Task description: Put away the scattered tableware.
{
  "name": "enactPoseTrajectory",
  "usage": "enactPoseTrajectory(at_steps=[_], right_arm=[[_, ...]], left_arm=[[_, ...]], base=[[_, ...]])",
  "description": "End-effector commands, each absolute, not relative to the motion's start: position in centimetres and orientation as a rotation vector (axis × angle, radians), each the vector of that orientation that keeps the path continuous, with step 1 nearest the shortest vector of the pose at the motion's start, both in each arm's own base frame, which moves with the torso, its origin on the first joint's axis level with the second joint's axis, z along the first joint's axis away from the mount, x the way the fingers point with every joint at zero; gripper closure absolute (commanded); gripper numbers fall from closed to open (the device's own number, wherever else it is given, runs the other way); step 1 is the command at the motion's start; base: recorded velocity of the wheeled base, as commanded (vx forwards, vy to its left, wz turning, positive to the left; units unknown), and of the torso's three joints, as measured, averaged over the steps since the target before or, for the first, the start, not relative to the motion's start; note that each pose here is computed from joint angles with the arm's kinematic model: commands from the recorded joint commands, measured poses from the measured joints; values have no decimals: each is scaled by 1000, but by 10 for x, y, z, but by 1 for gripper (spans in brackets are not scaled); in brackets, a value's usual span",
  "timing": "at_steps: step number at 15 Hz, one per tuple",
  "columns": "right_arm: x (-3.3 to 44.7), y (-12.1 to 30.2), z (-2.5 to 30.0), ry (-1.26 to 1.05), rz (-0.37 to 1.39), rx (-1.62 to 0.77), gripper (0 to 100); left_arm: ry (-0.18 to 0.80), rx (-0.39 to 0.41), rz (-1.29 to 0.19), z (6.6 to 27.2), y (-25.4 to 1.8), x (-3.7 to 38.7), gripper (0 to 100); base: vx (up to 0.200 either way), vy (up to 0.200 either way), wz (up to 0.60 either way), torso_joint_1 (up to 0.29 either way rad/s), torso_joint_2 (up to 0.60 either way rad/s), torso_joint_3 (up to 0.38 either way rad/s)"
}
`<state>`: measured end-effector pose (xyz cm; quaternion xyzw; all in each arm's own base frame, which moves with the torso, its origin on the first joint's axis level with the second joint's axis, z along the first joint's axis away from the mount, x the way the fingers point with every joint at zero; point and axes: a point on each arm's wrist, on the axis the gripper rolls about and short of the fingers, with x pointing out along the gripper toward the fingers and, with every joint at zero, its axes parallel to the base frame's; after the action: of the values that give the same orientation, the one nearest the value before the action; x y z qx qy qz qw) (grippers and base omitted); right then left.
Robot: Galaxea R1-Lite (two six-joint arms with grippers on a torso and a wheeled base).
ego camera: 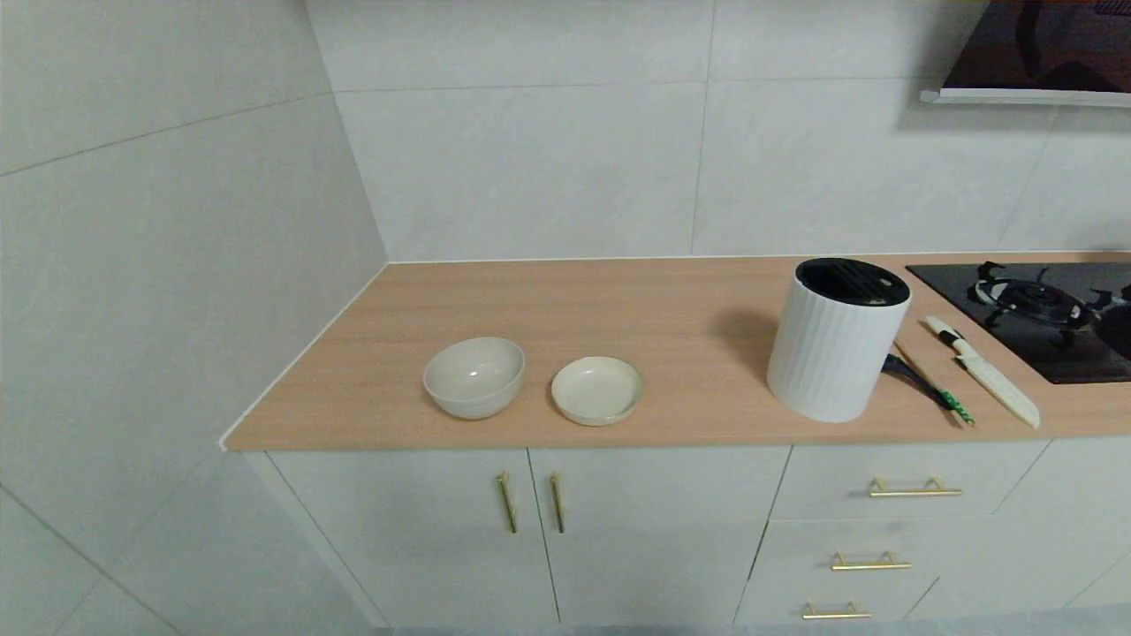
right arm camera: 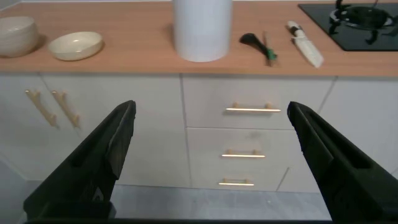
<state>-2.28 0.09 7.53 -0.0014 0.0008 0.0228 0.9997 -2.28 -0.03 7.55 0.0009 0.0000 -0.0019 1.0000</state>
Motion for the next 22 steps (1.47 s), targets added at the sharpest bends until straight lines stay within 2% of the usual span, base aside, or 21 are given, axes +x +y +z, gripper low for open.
enactPoseTrajectory(at_steps=[1,8,19,22], right_arm=[[-23,1,75,3,46,-3,0],[-23,1,75,3,46,-3,0],[-23,1,75,1,46,-3,0],[-23,1,75,1,46,-3,0]], left_arm=[[-2,2,-3,76,0,-23,0],[0,2,-3,75,0,-23,0],[0,3,-5,75,0,-23,0],[0,2,-3,75,0,-23,0]], base=[[0,200,0,7,-2,2],[0,200,0,2,1,3],[0,0,0,0,0,0],[0,0,0,-159,346,186]])
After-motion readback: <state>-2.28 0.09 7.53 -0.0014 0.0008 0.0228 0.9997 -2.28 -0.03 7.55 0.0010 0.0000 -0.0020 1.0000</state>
